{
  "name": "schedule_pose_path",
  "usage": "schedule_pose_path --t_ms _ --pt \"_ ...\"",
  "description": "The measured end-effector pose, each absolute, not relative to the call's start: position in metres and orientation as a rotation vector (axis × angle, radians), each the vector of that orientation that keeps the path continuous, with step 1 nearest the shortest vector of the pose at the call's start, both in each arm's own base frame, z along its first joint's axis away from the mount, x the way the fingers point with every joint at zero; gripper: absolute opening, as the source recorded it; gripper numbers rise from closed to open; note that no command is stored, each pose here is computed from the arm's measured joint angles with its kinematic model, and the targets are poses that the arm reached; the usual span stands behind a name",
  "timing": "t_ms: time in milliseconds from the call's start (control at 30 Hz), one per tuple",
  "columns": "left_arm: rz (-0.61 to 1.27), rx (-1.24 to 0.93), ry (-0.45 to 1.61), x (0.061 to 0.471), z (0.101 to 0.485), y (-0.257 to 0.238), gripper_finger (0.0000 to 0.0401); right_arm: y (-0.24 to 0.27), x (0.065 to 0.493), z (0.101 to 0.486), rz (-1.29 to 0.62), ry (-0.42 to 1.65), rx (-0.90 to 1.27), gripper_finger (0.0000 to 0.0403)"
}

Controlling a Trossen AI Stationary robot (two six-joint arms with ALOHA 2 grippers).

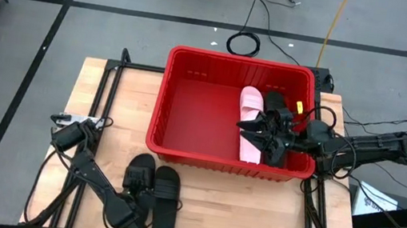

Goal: Pick and place slides into bin
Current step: Put the black slipper into the red bin

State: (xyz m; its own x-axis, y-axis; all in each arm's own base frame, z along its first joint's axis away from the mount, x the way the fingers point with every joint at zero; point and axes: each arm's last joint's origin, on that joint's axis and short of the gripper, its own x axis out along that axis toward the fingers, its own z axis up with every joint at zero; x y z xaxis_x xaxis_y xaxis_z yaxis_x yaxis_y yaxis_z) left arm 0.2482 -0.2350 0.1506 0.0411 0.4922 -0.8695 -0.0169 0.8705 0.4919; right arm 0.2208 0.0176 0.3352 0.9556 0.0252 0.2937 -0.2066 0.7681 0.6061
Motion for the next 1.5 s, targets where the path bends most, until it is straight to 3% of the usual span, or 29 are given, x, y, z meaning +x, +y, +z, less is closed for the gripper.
schedule_pose_path --t_ms 133,467,1100,1500 --pt "0.398 0.413 1.490 0.249 0.150 -0.234 0.0163 0.018 0.221 0.335 0.128 -0.277 0.686 0.0212" --pt "0.390 0.376 1.481 0.246 0.161 -0.234 0.0010 0.018 0.221 0.333 0.122 -0.258 0.685 0.0212" --pt "0.334 0.034 1.245 0.212 0.263 -0.214 0.0001 0.018 0.222 0.331 0.110 -0.229 0.673 0.0212" --pt "0.160 -0.135 1.127 0.195 0.303 -0.213 0.0001 0.018 0.222 0.329 0.105 -0.217 0.661 0.0212"
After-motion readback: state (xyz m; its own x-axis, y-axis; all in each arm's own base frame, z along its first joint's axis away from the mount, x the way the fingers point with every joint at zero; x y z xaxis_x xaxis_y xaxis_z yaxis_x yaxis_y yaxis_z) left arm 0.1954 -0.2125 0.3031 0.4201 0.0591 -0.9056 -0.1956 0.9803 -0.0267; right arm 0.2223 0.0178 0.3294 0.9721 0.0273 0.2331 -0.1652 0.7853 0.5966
